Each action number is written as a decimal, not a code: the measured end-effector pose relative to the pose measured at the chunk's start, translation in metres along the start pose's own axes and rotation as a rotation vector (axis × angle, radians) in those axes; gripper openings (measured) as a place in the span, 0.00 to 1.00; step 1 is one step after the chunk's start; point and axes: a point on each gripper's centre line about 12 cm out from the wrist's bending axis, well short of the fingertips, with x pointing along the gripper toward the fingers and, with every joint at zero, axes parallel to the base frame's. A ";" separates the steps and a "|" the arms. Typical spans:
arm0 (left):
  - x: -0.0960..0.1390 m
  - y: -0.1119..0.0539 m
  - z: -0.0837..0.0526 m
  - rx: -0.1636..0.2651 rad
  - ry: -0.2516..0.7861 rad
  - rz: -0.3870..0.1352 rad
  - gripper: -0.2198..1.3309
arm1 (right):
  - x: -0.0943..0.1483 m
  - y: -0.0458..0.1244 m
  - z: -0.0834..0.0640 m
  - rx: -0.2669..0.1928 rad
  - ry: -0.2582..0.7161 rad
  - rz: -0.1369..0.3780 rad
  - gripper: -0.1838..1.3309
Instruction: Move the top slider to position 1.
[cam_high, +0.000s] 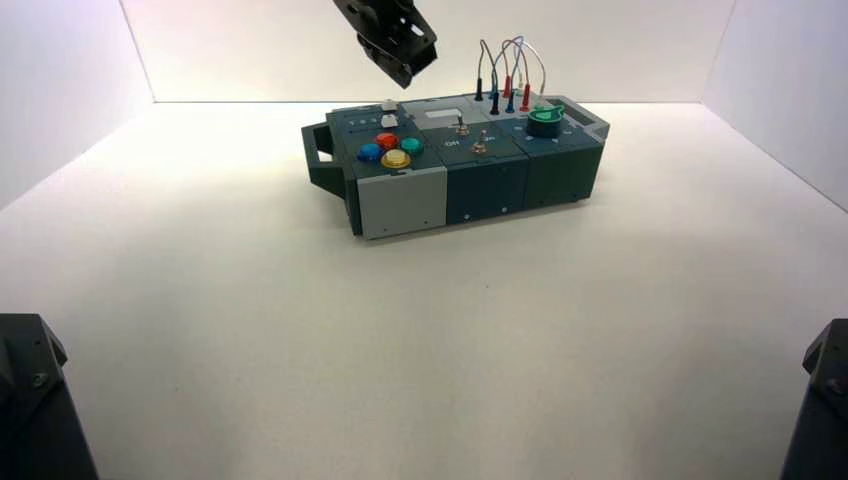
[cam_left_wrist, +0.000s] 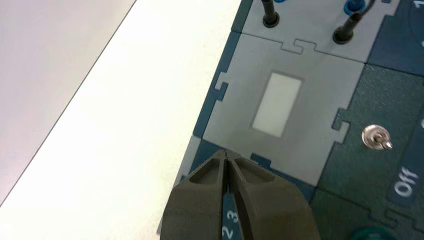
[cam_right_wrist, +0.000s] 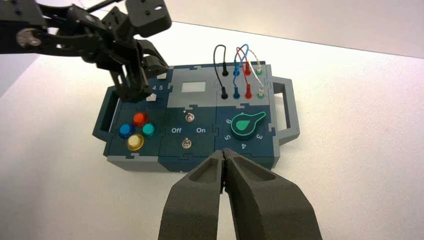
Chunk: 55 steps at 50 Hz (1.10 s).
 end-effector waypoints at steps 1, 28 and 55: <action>0.003 0.000 0.001 -0.001 0.000 -0.001 0.04 | 0.000 0.000 0.000 0.000 0.000 0.000 0.03; 0.021 0.010 -0.015 -0.019 0.044 -0.001 0.04 | 0.003 0.000 -0.001 0.002 0.009 -0.001 0.03; 0.023 0.008 -0.017 -0.003 0.060 -0.008 0.04 | 0.006 0.000 0.000 0.010 0.004 0.000 0.03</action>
